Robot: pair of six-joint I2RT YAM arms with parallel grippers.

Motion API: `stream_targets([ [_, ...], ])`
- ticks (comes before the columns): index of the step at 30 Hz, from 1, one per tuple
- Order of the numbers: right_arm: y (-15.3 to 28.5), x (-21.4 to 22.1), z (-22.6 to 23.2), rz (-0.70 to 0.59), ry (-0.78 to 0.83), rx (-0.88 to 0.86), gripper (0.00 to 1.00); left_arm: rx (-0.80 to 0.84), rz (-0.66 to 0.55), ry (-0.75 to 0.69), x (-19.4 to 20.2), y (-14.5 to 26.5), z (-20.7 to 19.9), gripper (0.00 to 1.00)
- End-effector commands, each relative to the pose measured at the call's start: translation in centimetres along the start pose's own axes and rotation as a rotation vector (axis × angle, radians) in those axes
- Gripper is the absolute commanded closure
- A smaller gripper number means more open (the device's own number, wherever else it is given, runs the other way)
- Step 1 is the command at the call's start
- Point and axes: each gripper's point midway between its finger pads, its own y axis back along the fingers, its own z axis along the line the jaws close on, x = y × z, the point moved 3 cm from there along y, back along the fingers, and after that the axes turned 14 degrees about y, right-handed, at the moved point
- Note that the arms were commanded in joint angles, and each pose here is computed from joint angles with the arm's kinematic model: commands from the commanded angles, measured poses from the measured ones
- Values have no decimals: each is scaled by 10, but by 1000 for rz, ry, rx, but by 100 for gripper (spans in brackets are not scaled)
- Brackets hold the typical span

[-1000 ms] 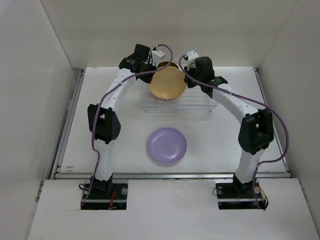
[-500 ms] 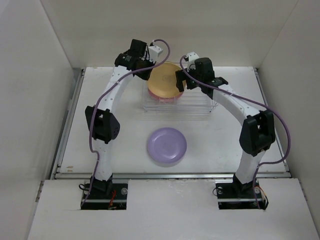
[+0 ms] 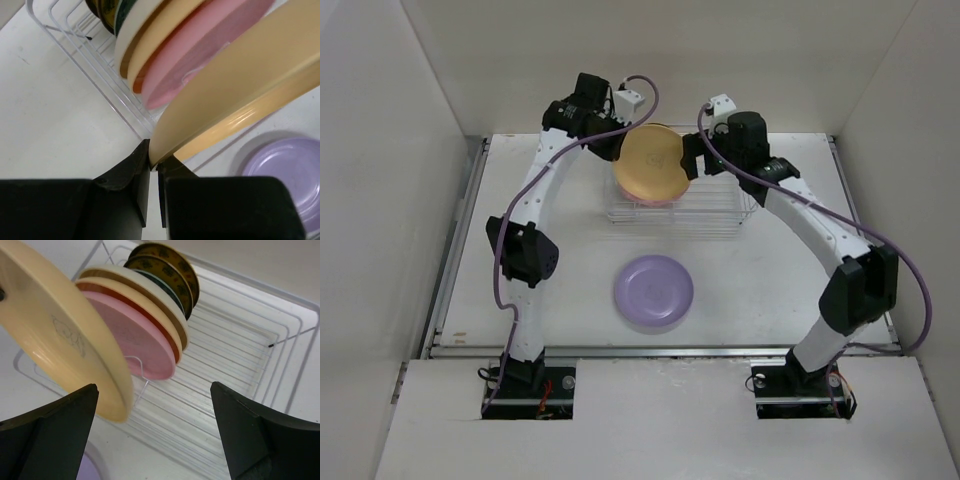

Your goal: Unload the plates from the dish rack

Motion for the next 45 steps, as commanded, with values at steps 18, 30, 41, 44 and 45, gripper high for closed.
stream_targets([
  [18, 72, -25, -22, -129, -153, 210, 0, 416, 718, -566, 168, 46, -86, 96],
  [30, 64, -15, -37, -98, -195, 306, 0, 437, 811, -478, 201, 29, -105, 55],
  [41, -9, -3, -29, -16, -159, 170, 30, 421, 434, -106, 112, 72, -66, 52],
  [44, -35, 2, -13, -18, -112, 44, 35, 350, 297, -12, 90, 76, -41, 52],
  [45, -40, 4, -10, -15, -102, 20, 39, 291, 281, 47, 88, 74, -32, 52],
])
